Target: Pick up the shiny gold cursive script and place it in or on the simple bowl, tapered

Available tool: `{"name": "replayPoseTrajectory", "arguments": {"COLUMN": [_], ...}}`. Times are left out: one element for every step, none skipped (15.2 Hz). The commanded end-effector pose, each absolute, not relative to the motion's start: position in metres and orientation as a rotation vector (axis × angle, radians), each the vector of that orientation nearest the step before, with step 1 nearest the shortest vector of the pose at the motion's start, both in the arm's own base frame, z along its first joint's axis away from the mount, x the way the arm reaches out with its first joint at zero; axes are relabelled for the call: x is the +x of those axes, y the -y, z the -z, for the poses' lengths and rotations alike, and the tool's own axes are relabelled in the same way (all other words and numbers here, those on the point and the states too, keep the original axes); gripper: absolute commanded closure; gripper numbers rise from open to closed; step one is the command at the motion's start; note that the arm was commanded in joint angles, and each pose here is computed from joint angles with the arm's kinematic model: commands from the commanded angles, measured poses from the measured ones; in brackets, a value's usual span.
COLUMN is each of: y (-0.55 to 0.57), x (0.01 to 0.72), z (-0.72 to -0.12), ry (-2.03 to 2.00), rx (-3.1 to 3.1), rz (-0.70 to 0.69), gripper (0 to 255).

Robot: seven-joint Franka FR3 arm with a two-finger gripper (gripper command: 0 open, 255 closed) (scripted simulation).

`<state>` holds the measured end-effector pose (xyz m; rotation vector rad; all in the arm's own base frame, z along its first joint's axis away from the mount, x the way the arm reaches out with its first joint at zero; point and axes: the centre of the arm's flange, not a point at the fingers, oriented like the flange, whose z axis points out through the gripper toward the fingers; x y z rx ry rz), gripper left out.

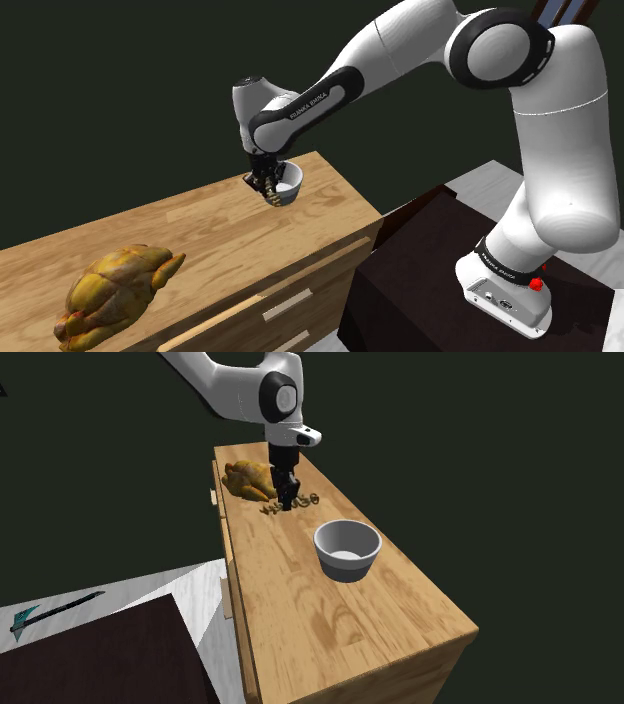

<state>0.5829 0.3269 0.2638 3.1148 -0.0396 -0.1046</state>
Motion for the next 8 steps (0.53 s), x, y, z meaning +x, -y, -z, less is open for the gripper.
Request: {"name": "replayPoseTrajectory", "arguments": {"y": [-0.317,-0.308,-0.298,-0.289,-0.279,-0.270,-0.260,-0.251], "x": [0.591,0.600,0.609,0.619,0.628,0.637,0.646,0.655], "z": [-0.269,-0.269,-0.270,-0.270,-0.271,-0.271,-0.272,-0.272], "ry": [0.039,0.039,0.039,0.039,0.039,0.039,0.039,0.039], "rx": [3.115,3.115,3.115,3.115,3.115,3.115,3.115,3.115], "rz": [0.105,0.105,0.105,0.105,0.105,0.105,0.105,0.105], "gripper": [255,255,255,255,255,255,255,255]}}
